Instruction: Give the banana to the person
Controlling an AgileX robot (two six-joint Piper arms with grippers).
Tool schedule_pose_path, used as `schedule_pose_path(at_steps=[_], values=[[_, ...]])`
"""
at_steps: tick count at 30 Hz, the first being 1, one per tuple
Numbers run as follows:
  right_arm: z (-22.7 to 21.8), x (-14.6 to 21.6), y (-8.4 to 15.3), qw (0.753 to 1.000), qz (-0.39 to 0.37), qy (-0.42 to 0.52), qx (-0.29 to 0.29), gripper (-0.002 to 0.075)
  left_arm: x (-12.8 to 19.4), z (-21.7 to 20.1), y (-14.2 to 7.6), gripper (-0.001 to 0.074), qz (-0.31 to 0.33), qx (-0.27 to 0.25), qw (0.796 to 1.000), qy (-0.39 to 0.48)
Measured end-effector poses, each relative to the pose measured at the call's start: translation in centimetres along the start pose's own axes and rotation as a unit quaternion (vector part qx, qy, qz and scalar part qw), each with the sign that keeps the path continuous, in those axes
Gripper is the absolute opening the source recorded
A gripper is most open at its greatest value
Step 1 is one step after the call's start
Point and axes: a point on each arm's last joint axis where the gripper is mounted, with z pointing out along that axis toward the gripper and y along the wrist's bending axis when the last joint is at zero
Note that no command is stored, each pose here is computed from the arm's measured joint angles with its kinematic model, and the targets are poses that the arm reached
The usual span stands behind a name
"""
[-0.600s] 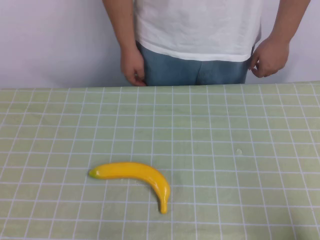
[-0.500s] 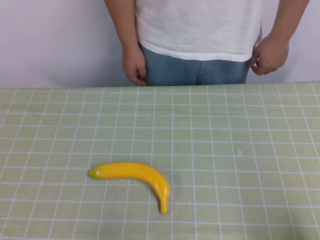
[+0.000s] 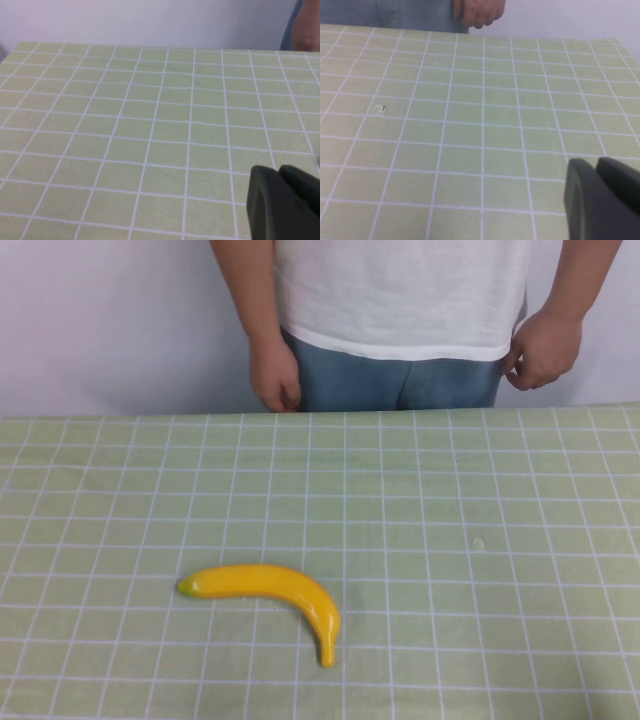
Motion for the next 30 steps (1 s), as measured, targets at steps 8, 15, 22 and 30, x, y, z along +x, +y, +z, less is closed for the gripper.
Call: schedule_pose_path(at_steps=[8, 15, 22, 30], values=[[0.0, 0.0, 0.0, 1.000, 0.000, 0.000, 0.000, -0.0007, -0.2, 0.0, -0.1, -0.0004, 0.000, 0.004, 1.000, -0.013], [0.0, 0.0, 0.0, 1.000, 0.000, 0.000, 0.000, -0.0007, -2.0, -0.2, -0.6, -0.0004, 0.001, 0.033, 0.993, -0.110], [0.0, 0.0, 0.0, 1.000, 0.000, 0.000, 0.000, -0.0007, -3.9, -1.0, -1.2, -0.0004, 0.004, 0.066, 0.973, -0.222], [0.0, 0.0, 0.0, 1.000, 0.000, 0.000, 0.000, -0.0007, -5.3, -1.9, -1.6, -0.0004, 0.000, 0.093, 0.947, -0.309]])
